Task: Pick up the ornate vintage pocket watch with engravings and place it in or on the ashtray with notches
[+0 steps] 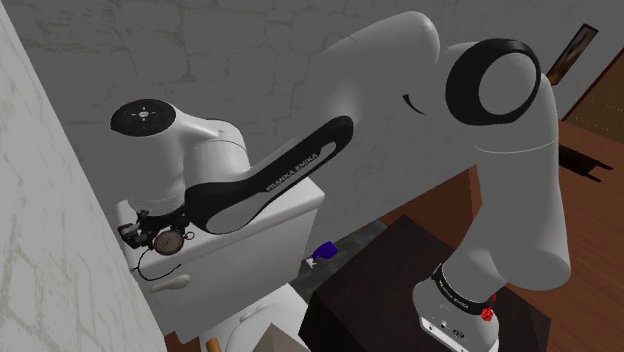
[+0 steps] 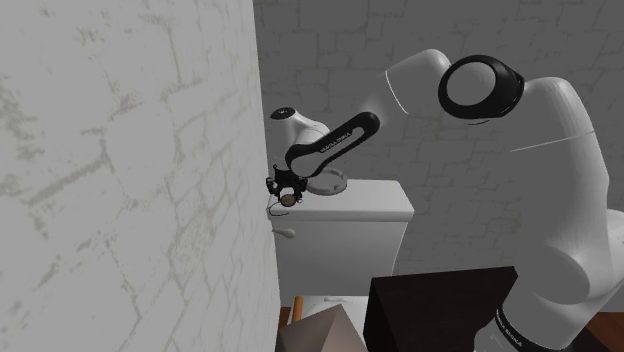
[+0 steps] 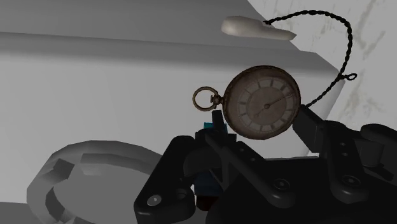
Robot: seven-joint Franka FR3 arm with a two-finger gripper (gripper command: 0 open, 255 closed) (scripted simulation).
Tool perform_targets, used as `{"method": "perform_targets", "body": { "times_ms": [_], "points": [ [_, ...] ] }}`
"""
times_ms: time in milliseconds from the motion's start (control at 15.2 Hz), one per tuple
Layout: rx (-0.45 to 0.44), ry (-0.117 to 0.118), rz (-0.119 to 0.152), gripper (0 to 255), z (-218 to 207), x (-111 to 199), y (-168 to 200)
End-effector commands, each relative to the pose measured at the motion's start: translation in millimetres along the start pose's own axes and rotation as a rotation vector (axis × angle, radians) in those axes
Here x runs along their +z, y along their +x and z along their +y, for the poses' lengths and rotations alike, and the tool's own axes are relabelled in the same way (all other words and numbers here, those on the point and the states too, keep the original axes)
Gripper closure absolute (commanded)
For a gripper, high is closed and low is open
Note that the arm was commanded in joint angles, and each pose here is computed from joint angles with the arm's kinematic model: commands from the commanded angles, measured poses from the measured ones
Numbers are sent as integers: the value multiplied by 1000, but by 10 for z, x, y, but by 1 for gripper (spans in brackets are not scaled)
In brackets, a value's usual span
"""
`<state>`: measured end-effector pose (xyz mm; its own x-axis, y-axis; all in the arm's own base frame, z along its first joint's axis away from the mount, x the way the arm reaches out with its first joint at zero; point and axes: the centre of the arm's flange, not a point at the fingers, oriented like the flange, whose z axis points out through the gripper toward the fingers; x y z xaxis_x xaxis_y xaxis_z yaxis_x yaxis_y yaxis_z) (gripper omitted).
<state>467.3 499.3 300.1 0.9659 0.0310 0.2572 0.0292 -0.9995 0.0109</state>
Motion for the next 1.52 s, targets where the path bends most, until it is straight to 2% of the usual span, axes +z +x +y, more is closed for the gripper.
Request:
{"method": "perform_targets", "body": {
  "times_ms": [0,924,990,1452],
  "points": [
    [0,0,0,255,0,-107,19],
    [0,0,0,255,8,-822,209],
    [0,0,0,255,8,-824,209],
    [0,0,0,255,689,-680,818]
  ]
}}
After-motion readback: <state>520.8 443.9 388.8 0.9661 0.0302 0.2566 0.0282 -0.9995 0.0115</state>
